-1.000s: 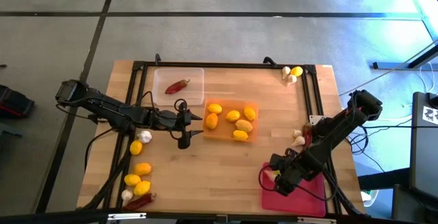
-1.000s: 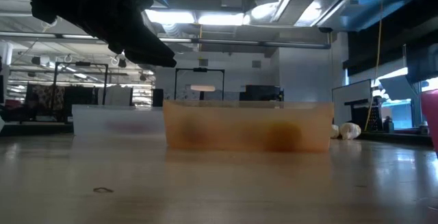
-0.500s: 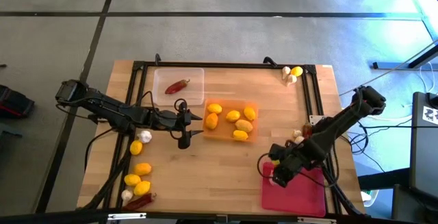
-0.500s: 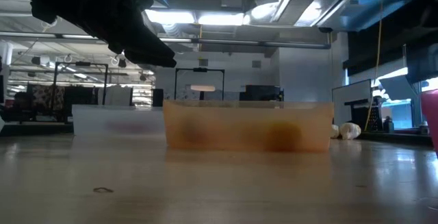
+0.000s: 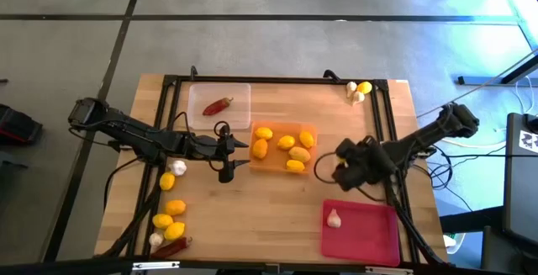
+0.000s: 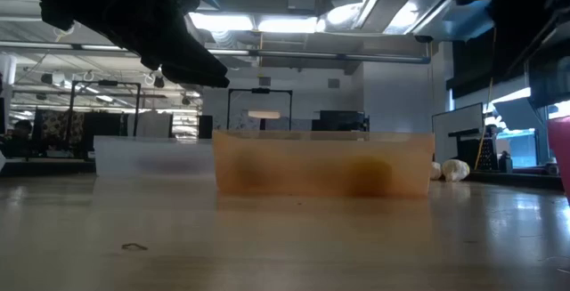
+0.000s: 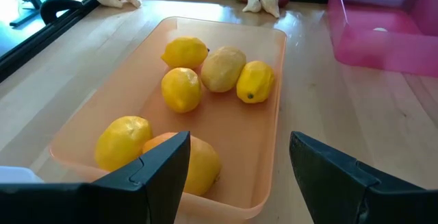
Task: Sort produce into baskets
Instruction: Put the garlic into the red bin
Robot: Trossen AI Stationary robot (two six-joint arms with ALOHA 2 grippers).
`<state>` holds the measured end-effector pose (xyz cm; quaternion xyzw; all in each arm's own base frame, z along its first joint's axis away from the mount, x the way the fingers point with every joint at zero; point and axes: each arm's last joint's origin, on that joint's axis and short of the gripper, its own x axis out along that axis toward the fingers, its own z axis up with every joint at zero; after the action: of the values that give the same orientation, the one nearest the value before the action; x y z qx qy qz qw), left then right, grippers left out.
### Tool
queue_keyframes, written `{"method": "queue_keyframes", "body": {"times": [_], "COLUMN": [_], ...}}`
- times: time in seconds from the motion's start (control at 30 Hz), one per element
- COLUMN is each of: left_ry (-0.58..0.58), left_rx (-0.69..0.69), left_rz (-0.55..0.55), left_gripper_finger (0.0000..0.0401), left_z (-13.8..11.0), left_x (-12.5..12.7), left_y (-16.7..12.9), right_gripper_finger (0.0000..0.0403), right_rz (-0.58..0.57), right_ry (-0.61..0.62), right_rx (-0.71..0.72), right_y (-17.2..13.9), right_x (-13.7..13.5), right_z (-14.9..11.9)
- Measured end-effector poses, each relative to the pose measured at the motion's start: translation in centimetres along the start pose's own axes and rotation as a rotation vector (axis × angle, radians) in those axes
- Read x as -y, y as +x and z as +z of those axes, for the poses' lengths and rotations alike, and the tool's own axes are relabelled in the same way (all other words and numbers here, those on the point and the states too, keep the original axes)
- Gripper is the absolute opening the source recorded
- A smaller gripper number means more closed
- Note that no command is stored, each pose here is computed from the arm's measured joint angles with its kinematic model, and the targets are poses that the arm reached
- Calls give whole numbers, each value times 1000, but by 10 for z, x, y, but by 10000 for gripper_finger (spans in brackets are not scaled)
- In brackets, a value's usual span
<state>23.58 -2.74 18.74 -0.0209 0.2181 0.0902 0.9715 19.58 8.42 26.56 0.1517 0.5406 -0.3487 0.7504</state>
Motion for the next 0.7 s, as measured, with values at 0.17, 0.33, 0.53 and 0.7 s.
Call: {"method": "queue_keyframes", "body": {"times": [0.17, 0.33, 0.53, 0.7], "left_ry": [0, -4, -4, -15], "left_rx": [-1, -7, -8, -8], "left_rz": [0, 1, 1, 1], "left_gripper_finger": [246, 246, 246, 246], "left_z": [0, -1, -1, -1], "left_x": [0, 0, 0, 0], "left_y": [0, 0, 0, 0], "right_gripper_finger": [280, 280, 280, 280], "right_rz": [-148, -267, -377, -403], "right_ry": [49, 85, 152, 220], "right_rx": [53, 45, 7, -4], "right_y": [9, 31, 66, 96], "right_x": [17, 35, 59, 78], "right_z": [17, 29, 40, 48]}}
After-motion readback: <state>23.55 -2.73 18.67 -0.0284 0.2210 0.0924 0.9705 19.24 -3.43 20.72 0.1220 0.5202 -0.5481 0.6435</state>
